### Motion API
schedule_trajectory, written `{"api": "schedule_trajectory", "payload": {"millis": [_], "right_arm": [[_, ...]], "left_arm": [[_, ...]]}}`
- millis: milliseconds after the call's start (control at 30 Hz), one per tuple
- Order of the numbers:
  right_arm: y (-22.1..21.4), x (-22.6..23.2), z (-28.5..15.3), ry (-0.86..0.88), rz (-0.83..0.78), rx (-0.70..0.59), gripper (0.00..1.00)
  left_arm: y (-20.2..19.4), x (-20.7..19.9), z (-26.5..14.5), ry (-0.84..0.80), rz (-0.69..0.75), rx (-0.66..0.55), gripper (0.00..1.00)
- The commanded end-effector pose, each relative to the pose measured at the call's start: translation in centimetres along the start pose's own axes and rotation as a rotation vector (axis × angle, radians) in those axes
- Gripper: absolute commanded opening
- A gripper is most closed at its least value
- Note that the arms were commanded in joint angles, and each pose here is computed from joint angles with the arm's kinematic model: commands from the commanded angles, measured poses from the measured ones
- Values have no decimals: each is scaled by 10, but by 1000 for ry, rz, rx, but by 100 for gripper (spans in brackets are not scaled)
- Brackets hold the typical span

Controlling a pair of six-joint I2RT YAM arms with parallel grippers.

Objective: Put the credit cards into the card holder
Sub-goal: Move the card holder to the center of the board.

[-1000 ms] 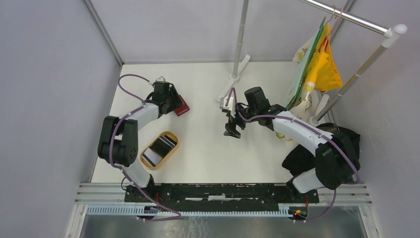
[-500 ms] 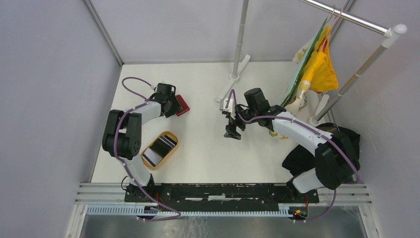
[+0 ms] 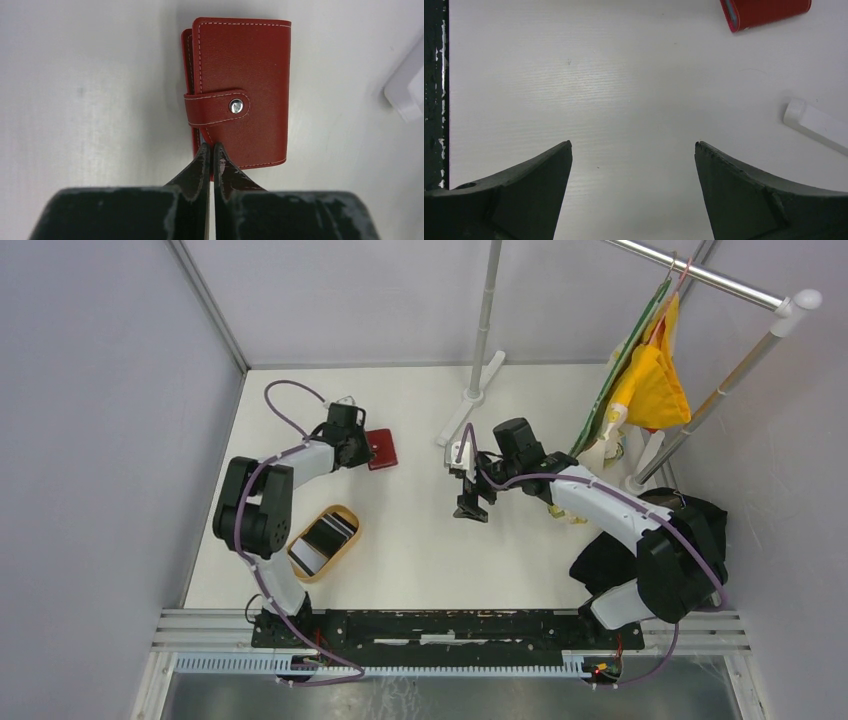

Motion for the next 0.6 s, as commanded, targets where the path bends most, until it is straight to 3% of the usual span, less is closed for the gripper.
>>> {"api": "schedule_trajectory", "payload": {"millis": [0,200,333,433,567], "right_arm": [[18,7,-15,16,-153,-67,98],[8,27,-29,60,-454,-79,98],[-24,39,-31,142,-725,18,98],[-38,44,-31,176,-791,53,97],[-57,64,-28,306,-913,41,82]], "left_arm": [[-35,-47,-14,-154,288,74,2],[-96,-87,-45,-335,519,154,2],[-143,-117,-64,-532,695,231,2],[-177,-134,-72,-629,856,272,2],[-201,-150,-73,-719,1006,276,2]]}}
Point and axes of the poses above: each gripper's point midway between its finger pads, its own z axis out along the fingers, its own x axis along the line the jaws close on, y = z × x, the point moved 3 cm from there along -z, back along the fingers, and after that the axes turned 4 degrees about z, right-handed, at the moved point
